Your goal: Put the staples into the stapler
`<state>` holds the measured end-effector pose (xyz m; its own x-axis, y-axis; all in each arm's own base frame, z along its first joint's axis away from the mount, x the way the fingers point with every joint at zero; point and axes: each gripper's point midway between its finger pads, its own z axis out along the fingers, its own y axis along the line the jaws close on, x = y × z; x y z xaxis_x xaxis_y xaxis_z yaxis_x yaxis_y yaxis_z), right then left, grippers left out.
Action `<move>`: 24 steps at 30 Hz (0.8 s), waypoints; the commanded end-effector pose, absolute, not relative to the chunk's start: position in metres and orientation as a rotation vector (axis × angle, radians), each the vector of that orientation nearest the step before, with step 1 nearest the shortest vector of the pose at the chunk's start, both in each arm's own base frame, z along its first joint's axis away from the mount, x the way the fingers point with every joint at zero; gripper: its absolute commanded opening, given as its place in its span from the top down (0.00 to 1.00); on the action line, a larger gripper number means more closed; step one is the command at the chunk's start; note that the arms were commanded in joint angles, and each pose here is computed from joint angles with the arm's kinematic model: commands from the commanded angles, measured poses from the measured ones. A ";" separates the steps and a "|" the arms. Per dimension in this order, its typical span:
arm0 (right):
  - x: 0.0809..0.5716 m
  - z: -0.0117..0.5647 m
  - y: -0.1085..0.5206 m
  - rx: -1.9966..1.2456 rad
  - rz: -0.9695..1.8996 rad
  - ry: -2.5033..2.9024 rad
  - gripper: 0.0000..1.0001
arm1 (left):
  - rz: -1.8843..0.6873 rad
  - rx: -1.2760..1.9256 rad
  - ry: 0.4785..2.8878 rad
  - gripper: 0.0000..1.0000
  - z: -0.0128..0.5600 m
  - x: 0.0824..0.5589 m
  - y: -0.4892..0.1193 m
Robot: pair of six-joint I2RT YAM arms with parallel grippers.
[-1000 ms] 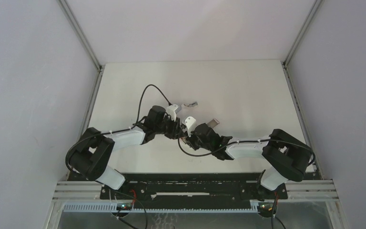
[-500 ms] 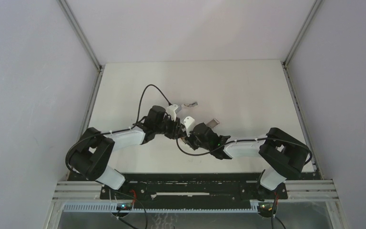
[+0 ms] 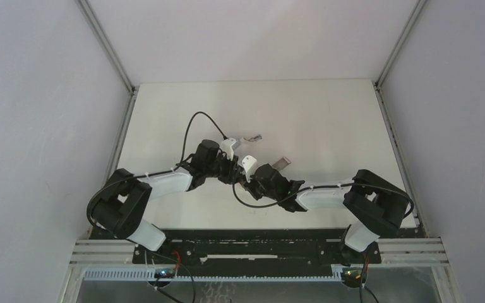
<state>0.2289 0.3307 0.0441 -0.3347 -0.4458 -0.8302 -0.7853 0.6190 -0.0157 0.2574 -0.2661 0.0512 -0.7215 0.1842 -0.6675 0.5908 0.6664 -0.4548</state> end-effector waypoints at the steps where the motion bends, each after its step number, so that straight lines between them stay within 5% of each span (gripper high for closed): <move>1: 0.233 0.073 0.345 -0.943 0.531 1.909 0.94 | -0.919 0.649 2.360 0.83 0.041 0.244 -0.267; 24: 0.233 0.062 0.338 -0.942 0.491 1.944 0.95 | -0.914 0.652 2.358 0.83 0.041 0.244 -0.266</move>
<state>0.2284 0.3280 0.0420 -0.3360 -0.4581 -0.8230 -0.7761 0.6297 -0.0337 0.2574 -0.2660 0.0510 -0.7215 0.1846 -0.6674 0.5910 0.6664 -0.4546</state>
